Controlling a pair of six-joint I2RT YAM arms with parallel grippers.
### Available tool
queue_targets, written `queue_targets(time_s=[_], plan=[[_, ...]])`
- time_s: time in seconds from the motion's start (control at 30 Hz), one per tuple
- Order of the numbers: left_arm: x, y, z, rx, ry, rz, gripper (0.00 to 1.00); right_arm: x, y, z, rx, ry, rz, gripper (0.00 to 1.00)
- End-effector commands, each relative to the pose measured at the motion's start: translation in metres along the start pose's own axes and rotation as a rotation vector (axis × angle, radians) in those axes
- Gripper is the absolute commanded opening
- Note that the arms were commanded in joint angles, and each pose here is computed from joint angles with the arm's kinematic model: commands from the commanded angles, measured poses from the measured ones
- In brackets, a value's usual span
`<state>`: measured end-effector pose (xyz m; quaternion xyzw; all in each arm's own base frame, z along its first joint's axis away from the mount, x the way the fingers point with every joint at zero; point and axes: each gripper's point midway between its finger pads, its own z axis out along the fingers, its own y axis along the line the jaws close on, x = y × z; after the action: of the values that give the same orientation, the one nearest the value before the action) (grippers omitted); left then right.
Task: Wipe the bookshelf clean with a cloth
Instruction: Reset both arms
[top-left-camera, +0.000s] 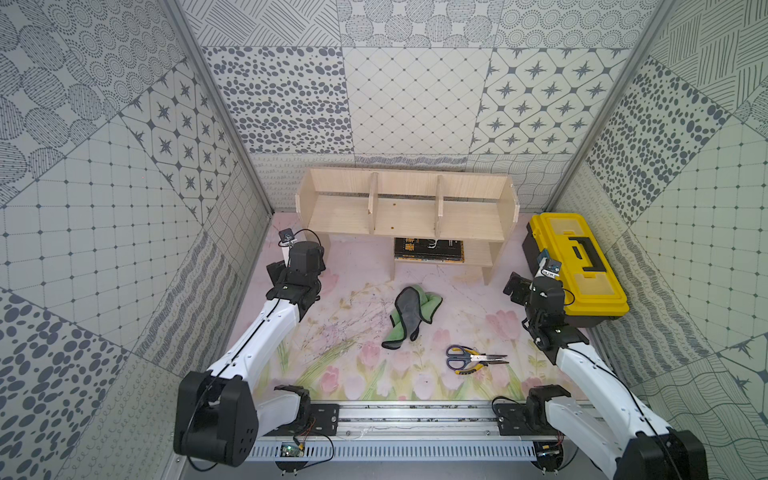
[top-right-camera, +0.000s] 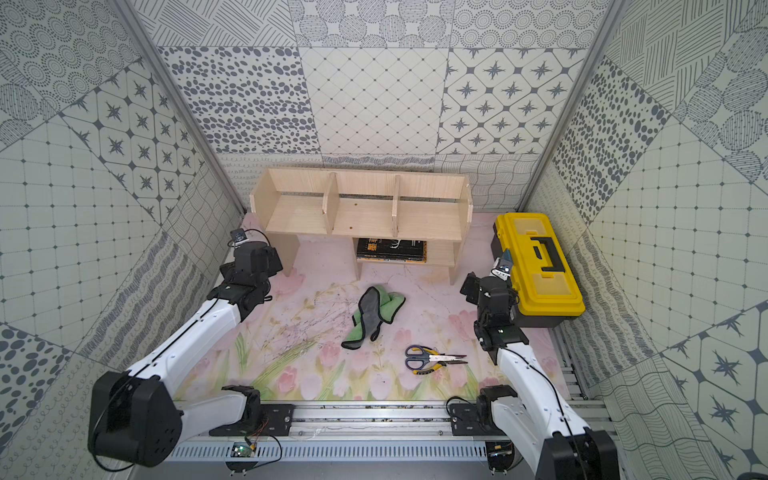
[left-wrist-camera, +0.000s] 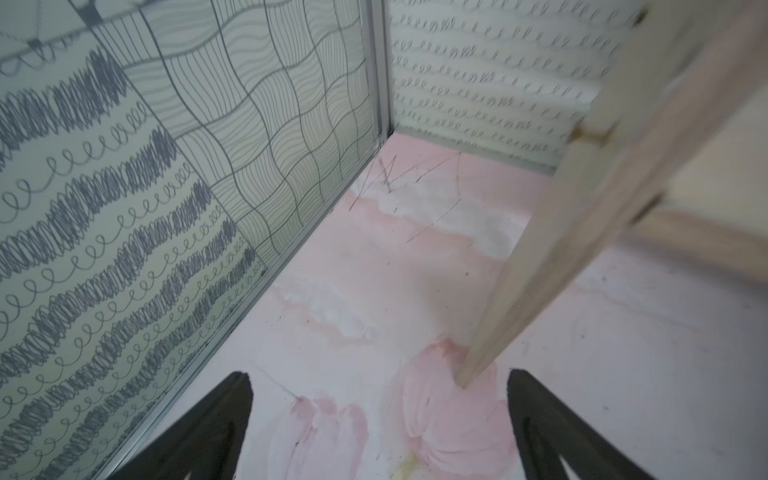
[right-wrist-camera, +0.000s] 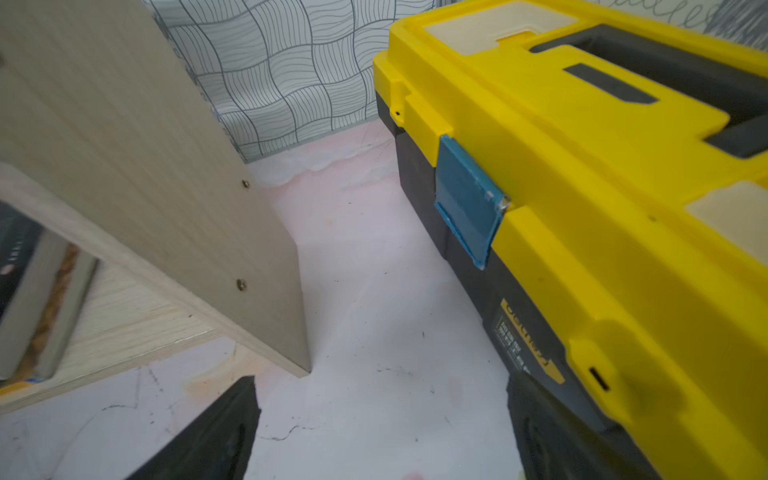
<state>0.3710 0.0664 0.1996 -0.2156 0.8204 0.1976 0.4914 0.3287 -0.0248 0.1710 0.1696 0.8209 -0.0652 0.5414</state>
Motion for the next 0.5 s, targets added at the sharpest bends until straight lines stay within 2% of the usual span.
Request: queue_targets(time_s=[0.0, 0.13, 0.3, 0.37, 0.47], plan=[[0.04, 0.012, 0.037, -0.075, -0.02, -0.054, 1.0, -0.017, -0.006, 0.013, 0.08, -0.076, -0.083, 0.97], [0.074, 0.013, 0.044, -0.052, -0.032, -0.035, 1.0, -0.003, -0.005, 0.022, 0.055, -0.105, -0.074, 0.97], [0.09, -0.016, 0.052, 0.093, 0.035, -0.029, 1.0, 0.021, -0.003, 0.043, 0.021, -0.08, -0.081, 0.97], [0.089, -0.019, 0.051, 0.13, -0.001, -0.088, 1.0, 0.023, 0.008, 0.051, -0.034, -0.084, -0.099, 0.97], [0.091, -0.02, 0.048, 0.153, -0.033, -0.103, 1.0, 0.017, 0.022, 0.054, -0.115, -0.135, -0.117, 0.97]])
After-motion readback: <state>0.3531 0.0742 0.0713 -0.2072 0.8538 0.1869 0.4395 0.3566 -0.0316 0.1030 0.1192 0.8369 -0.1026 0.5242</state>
